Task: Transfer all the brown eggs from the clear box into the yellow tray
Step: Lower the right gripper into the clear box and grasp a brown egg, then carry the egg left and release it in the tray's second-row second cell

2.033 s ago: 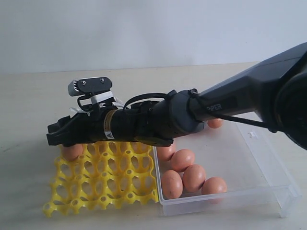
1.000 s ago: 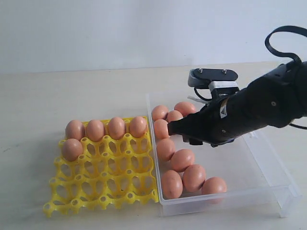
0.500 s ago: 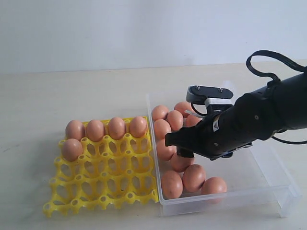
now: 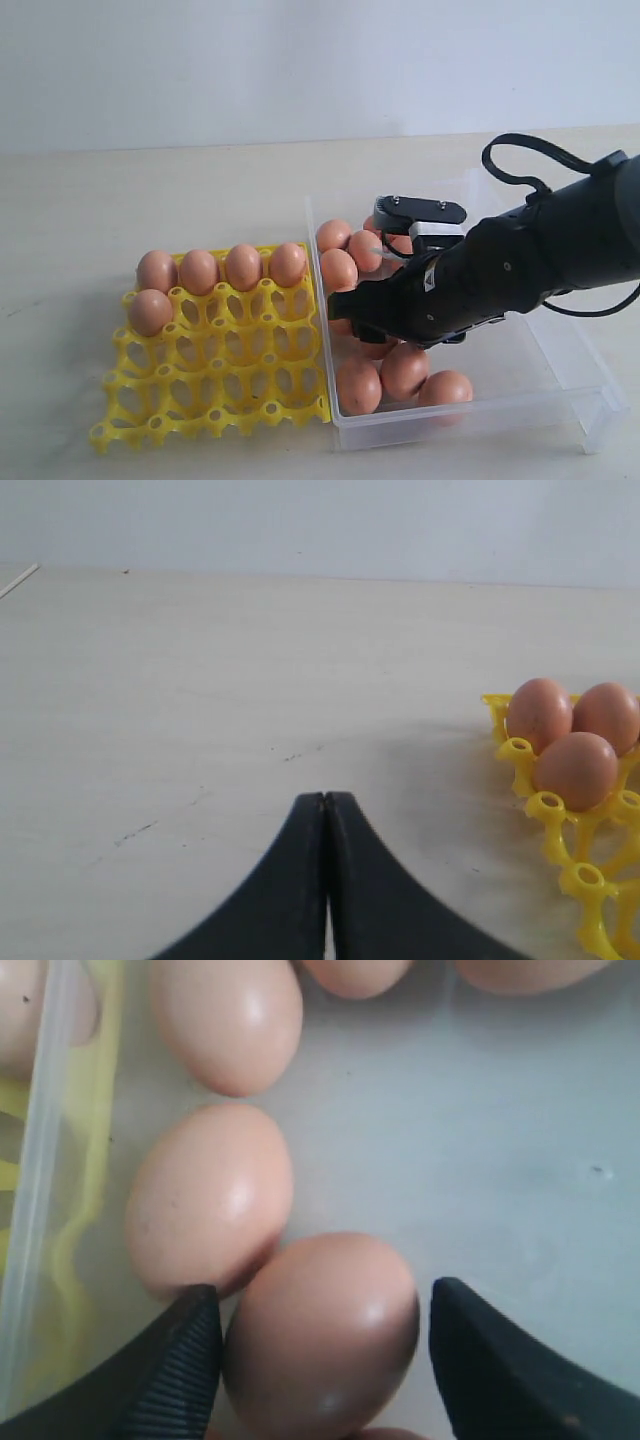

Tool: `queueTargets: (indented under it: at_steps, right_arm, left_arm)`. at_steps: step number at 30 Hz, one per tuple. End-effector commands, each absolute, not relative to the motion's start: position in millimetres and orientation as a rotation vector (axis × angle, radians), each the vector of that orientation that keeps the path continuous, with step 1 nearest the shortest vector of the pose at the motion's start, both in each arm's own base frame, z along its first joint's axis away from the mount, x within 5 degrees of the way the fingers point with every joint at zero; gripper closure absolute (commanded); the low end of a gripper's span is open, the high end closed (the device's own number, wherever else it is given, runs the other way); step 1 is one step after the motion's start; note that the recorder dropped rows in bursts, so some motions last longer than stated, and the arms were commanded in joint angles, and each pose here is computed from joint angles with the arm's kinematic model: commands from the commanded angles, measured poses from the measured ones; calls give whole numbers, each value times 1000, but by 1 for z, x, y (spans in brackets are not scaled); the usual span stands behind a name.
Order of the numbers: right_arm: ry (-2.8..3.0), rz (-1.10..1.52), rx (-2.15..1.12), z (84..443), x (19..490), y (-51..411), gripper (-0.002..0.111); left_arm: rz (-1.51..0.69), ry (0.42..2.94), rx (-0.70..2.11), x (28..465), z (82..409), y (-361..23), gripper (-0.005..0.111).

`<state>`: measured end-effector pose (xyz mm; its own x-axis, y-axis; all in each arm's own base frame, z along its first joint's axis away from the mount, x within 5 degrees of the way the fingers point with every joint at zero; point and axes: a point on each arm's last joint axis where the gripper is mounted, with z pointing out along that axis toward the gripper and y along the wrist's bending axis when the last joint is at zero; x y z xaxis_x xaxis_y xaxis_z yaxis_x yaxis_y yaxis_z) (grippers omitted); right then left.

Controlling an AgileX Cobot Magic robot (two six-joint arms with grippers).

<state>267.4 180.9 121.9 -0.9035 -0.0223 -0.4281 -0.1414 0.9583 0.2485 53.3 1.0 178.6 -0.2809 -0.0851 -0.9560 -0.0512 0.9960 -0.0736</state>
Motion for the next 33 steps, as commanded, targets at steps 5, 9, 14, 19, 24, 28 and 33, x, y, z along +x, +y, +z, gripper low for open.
queueTargets:
  at_steps: [5,9,14,19,24,28,33]
  right_arm:
    - [2638,392,-143,118,270,183,108]
    - [2604,375,-231,125,270,182,108]
    - [2238,460,-478,182,271,195,108]
    - [1845,672,-808,188,255,247,108]
    - [1799,715,-918,167,263,274,108]
    - [1825,765,-933,153,274,289,108]
    - [1837,785,-937,143,285,301,108]
  left_arm:
    - [-45,1837,-100,53,181,1,107]
    - [-45,1837,-100,53,181,1,107]
    - [-45,1837,-100,53,181,1,107]
    - [-45,1837,-100,53,181,1,107]
    - [-45,1837,-100,53,181,1,107]
    - [-45,1837,-100,53,181,1,107]
    - [-45,1837,-100,53,181,1,107]
